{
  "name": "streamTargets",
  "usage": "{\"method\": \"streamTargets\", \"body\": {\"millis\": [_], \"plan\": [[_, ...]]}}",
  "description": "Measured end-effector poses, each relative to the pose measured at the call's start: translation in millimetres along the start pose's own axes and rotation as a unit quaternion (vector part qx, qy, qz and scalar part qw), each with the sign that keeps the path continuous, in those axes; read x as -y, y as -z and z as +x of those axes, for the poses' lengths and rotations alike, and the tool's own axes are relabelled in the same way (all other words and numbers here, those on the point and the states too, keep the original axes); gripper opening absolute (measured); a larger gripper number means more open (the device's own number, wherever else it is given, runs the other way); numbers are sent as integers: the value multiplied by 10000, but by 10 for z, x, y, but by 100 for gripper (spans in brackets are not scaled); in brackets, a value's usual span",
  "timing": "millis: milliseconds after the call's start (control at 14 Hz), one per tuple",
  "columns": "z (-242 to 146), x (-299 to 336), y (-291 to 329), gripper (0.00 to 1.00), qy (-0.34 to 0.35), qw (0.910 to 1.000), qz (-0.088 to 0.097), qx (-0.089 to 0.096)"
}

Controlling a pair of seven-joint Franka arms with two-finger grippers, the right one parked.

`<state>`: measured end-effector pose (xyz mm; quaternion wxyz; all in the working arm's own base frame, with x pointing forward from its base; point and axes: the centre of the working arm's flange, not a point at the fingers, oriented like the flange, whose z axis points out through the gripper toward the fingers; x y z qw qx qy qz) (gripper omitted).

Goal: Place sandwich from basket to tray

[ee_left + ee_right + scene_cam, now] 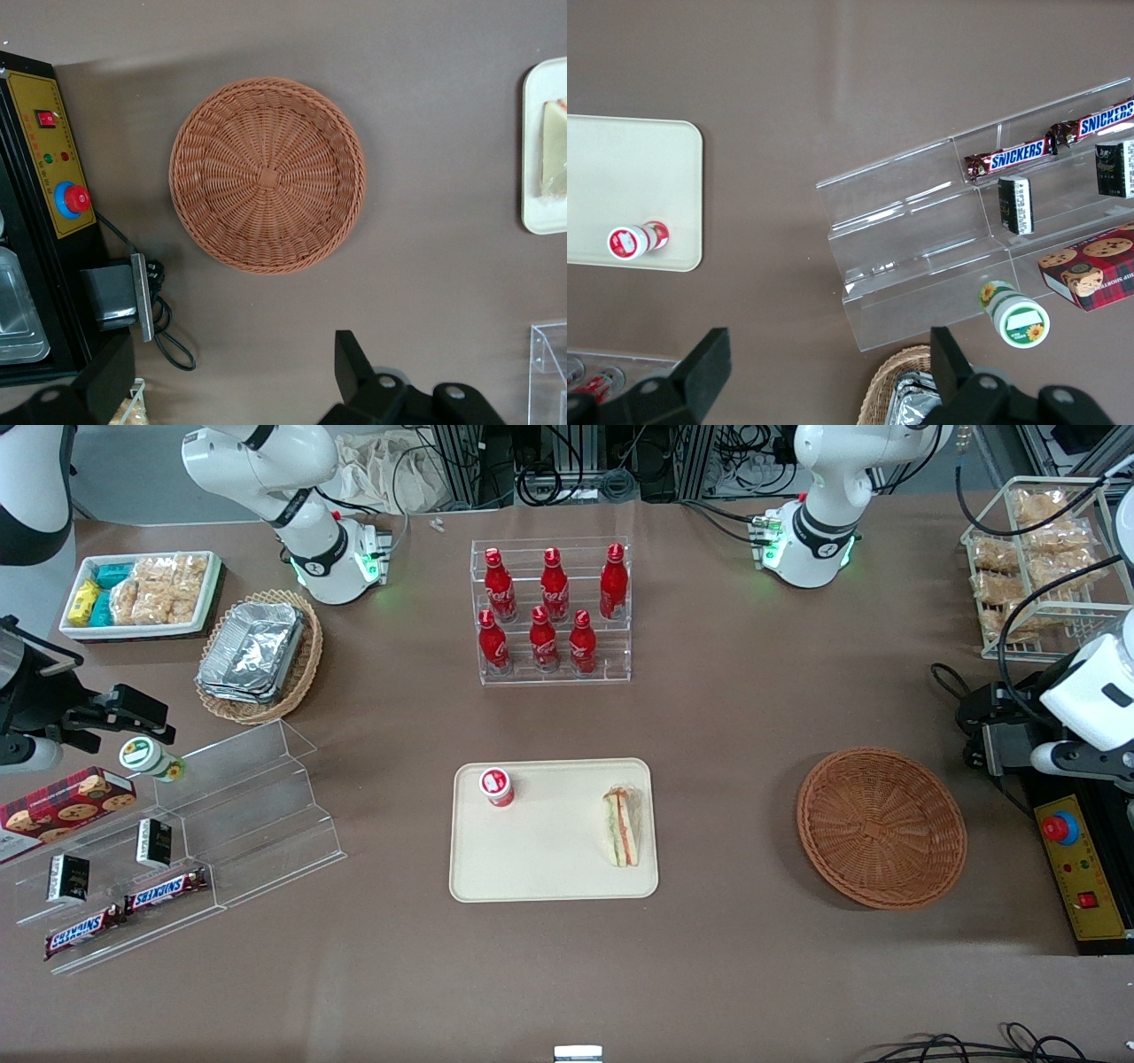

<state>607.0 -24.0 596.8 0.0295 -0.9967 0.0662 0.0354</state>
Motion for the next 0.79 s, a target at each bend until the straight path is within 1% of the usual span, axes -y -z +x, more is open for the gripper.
{"method": "streamTargets", "body": {"millis": [214,357,571,643,786], "plan": [[4,20,-2,100,19,10000,-18,-16],[18,-4,-6,100,-7,9999,-164,-51],[88,-76,-27,100,-27,9983,-545,-206],[105,-84,-47,100,-24,9979,-612,-211],[127,-81,-87,100,27,9977,-656,-186]]}}
